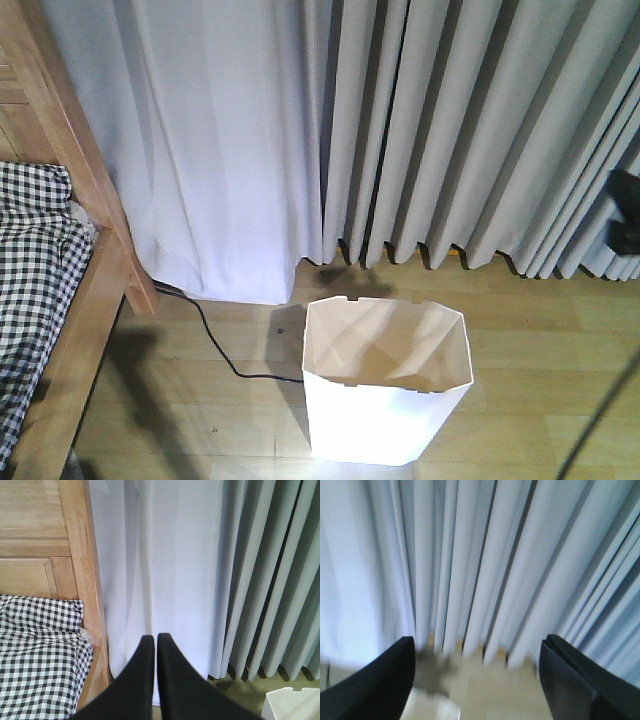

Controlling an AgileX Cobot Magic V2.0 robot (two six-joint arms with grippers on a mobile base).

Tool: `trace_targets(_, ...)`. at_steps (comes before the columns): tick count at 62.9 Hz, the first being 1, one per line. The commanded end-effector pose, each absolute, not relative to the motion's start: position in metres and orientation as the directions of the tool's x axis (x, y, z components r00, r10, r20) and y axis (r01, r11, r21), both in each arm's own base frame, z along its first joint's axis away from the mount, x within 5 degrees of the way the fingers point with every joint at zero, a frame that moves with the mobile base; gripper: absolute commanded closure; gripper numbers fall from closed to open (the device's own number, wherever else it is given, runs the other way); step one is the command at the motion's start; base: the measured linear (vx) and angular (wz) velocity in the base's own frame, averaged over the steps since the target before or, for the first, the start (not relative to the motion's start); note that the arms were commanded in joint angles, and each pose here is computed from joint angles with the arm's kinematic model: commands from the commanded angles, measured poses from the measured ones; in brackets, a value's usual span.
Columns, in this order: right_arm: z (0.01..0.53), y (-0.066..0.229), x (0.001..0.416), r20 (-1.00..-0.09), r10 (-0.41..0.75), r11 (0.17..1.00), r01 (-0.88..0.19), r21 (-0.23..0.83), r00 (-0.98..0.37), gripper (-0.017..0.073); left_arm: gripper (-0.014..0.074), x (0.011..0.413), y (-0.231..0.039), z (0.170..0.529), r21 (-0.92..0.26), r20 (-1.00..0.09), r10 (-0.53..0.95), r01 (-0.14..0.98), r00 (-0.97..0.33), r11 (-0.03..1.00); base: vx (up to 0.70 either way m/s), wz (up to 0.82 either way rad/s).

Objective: Move trash bin to bedside with robot

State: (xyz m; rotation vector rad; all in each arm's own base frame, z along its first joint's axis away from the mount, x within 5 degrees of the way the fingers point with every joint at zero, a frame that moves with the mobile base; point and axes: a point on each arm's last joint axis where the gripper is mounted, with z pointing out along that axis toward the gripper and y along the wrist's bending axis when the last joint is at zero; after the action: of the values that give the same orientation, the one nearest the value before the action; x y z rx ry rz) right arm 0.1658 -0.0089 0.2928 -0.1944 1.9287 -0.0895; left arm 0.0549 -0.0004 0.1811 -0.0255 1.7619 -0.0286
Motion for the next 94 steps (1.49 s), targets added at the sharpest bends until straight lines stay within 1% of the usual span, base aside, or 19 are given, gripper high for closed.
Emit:
trace_targets(1,0.313,-0.007,0.133,-0.965,-0.187,0.982,-0.032,-0.185,-0.181,0.0041,0.06,0.056,0.0,0.182,-0.041,-0.991,-0.041,0.001,-0.126,0.999,0.0,0.0)
trace_targets(9,0.309,0.002,0.089,-0.988,-0.149,0.989,-0.022,-0.148,-0.036,0.0041,0.06,0.056,0.0,0.182,-0.041,-0.991,-0.041,0.001,-0.126,0.999,0.0,0.0)
trace_targets(15,0.289,0.005,0.069,-0.993,-0.119,0.993,-0.021,-0.12,0.018,0.0041,0.06,0.056,0.0,0.182,-0.041,-0.991,-0.041,0.001,-0.126,0.999,0.0,0.0)
trace_targets(22,0.268,0.006,0.062,-0.992,-0.118,0.992,-0.026,-0.119,0.036,0.0041,0.06,0.056,0.0,0.182,-0.041,-0.991,-0.041,0.001,-0.126,0.999,0.0,0.0)
trace_targets(26,0.269,0.007,0.06,-0.991,-0.12,0.992,-0.035,-0.122,0.059,0.0041,0.06,0.056,0.0,0.182,-0.041,-0.991,-0.041,0.001,-0.126,0.999,0.0,0.0)
trace_targets(37,0.269,0.01,0.06,-0.991,-0.12,0.988,-0.087,-0.125,0.063,0.0041,0.06,0.056,0.0,0.182,-0.041,-0.991,-0.041,0.001,-0.126,0.999,0.0,0.0)
trace_targets(42,0.27,0.009,0.06,-0.988,-0.135,0.987,-0.08,-0.14,0.071,0.0053,0.06,0.056,0.0,0.182,-0.041,-0.991,-0.041,0.001,-0.126,0.999,0.0,0.0)
trace_targets(45,0.271,0.008,0.06,-0.99,-0.119,0.99,-0.066,-0.124,0.08,0.0086,0.06,0.056,0.0,0.182,-0.041,-0.991,-0.041,0.001,-0.126,0.999,0.0,0.0)
trace_targets(50,0.272,0.007,0.06,-0.99,-0.109,0.992,-0.054,-0.114,0.088,0.0211,0.06,0.056,0.0,0.182,-0.041,-0.991,-0.041,0.001,-0.126,0.999,0.0,0.0)
trace_targets(58,0.272,0.007,0.06,-0.99,-0.113,0.992,-0.051,-0.118,0.09,0.0515,0.06,0.056,0.0,0.182,-0.041,-0.991,-0.041,0.001,-0.126,0.999,0.0,0.0)
trace_targets(60,0.272,0.006,0.06,-0.989,-0.112,0.992,-0.045,-0.117,0.094,0.0576,0.06,0.056,0.0,0.182,-0.041,-0.991,-0.041,0.001,-0.126,0.999,0.0,0.0)
trace_targets(94,0.272,0.006,0.06,-0.99,-0.109,0.992,-0.047,-0.114,0.094,0.0568,0.06,0.056,0.0,0.182,-0.041,-0.991,-0.041,0.001,-0.126,0.999,0.0,0.0)
